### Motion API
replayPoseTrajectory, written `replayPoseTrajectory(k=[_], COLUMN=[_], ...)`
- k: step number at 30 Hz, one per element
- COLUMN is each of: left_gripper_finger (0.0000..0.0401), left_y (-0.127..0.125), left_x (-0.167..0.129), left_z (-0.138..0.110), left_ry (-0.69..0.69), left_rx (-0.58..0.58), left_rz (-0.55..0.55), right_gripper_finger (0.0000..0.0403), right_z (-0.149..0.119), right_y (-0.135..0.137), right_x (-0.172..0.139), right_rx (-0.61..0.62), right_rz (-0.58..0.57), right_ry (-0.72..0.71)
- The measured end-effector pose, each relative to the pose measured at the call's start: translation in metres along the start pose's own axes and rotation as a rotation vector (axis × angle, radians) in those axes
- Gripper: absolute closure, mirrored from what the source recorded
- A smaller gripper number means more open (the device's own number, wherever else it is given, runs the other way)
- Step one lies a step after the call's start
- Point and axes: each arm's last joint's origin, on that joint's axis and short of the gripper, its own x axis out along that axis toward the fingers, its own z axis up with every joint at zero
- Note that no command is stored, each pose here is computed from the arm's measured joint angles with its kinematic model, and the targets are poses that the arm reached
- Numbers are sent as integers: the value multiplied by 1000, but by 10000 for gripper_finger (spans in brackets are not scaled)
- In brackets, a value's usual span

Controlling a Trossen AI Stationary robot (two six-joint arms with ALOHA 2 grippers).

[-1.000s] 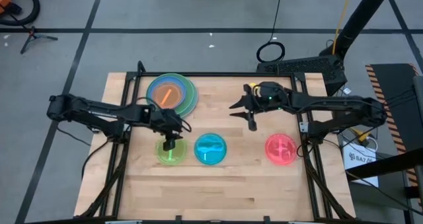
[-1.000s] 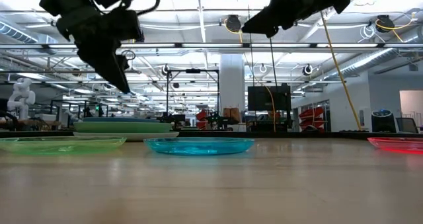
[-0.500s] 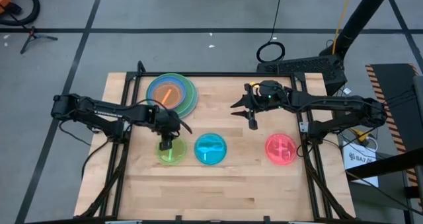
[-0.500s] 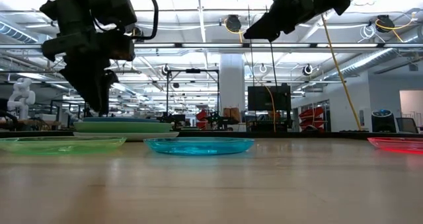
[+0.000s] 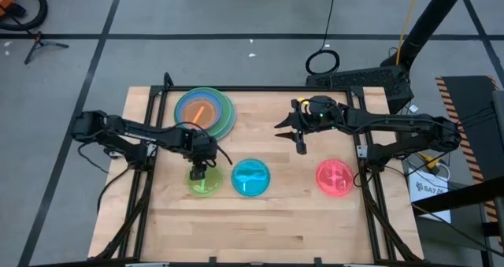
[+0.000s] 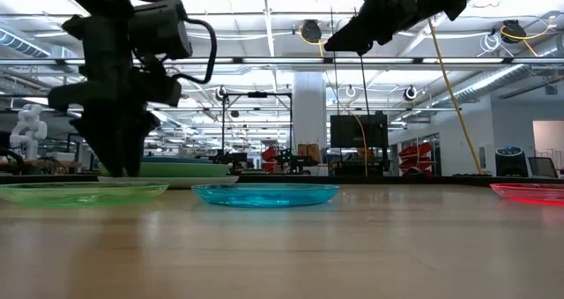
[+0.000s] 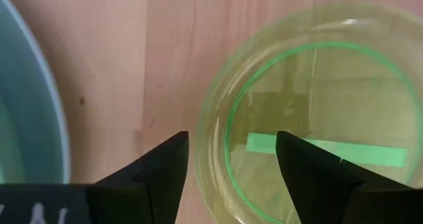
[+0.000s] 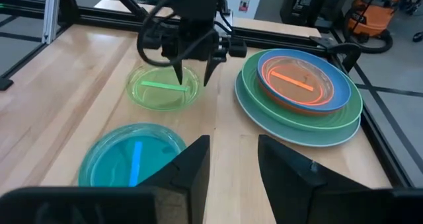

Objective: Stack plastic plates
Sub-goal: Stack the light green plate on top of the orange plate

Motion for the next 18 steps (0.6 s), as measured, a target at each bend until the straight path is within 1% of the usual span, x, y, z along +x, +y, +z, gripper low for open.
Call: replayPoseTrajectory(k=[9,13,18], left_gripper_finger=[167,167,167], left_y=[0,0,0], left_x=[14,17,16], left_z=[2,3,2], left_ry=[45,50,49], left_rx=[12,28,22], left_rz=[1,1,0], right_gripper_finger=[282,282,282], right_z=[0,0,0], right_y=[0,0,0], right_x=[1,1,1], right_rx=[-2,3,4], right_rz=[-1,-1,-1], right_ry=[-4,-5,-5])
